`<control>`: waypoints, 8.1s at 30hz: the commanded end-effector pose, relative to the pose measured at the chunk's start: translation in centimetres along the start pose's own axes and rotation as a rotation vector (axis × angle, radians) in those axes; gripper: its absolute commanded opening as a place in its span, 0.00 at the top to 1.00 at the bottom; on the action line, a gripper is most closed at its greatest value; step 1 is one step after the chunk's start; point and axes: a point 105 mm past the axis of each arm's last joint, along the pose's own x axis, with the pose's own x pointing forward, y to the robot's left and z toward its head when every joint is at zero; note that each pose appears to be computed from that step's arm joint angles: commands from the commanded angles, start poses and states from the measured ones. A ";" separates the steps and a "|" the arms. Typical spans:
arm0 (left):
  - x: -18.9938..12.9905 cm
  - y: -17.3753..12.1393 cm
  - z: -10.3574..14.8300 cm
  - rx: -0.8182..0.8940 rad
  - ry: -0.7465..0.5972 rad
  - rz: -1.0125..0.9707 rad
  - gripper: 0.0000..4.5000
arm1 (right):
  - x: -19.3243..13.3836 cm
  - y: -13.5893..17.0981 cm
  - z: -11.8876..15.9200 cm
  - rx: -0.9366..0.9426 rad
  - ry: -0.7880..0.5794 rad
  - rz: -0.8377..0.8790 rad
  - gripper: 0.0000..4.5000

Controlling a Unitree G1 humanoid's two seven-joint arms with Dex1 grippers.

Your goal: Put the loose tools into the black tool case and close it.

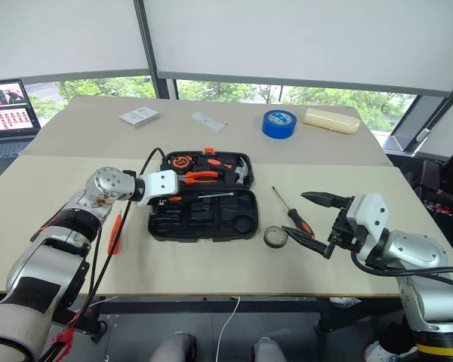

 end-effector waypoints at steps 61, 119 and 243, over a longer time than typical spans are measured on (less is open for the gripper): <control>-15.3 -8.9 -1.4 -0.450 -0.432 0.017 0.00 | -6.3 -0.8 -6.7 0.381 0.564 -0.404 0.00; -15.4 -9.4 -0.7 -0.595 -0.464 0.463 0.00 | 18.0 -0.8 -4.5 -0.567 0.622 0.487 0.77; -14.6 -13.7 -8.3 -1.344 0.446 0.861 0.84 | 4.9 1.5 3.0 -0.082 -0.215 0.314 0.00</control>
